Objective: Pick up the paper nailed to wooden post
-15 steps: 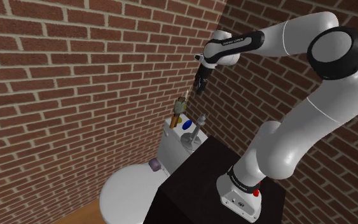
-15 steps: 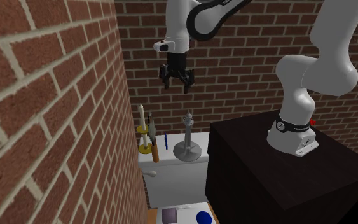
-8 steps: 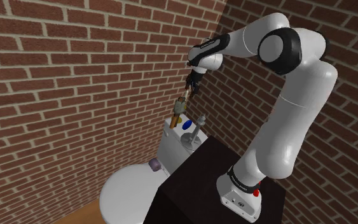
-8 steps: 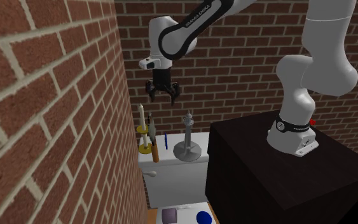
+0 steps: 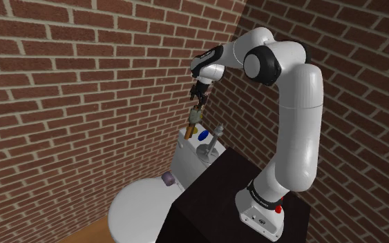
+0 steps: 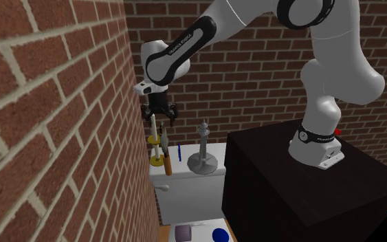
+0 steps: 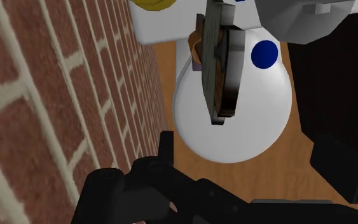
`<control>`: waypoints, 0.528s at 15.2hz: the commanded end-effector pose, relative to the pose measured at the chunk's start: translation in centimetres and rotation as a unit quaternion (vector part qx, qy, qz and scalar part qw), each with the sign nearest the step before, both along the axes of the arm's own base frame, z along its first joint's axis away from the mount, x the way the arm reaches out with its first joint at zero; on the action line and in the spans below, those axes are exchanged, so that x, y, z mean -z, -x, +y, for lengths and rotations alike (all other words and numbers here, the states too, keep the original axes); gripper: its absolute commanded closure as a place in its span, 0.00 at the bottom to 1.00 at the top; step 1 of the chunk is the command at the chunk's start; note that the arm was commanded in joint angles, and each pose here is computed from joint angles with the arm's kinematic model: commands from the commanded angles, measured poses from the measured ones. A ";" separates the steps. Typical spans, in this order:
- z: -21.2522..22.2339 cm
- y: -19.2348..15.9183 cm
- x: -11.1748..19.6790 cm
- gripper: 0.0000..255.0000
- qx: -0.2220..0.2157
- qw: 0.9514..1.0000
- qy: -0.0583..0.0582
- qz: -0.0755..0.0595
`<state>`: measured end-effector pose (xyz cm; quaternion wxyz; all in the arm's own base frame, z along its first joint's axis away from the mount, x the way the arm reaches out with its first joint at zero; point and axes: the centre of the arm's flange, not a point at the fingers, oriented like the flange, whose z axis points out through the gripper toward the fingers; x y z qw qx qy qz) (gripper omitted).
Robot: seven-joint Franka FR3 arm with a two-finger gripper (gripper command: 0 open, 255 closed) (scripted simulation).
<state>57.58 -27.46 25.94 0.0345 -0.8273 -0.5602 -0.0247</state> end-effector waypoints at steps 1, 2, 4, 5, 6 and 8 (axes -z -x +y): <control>-0.1 -0.5 1.2 0.00 -0.006 1.000 -0.001 0.000; -0.1 -0.5 1.8 0.00 -0.006 1.000 -0.001 0.000; -0.1 -0.5 2.8 0.00 -0.006 1.000 -0.001 0.000; -0.1 -0.5 3.3 0.00 -0.006 1.000 -0.001 0.000; -0.1 -0.5 4.2 0.00 -0.006 1.000 -0.001 0.000; -0.1 -0.5 4.2 0.00 -0.006 1.000 -0.001 0.000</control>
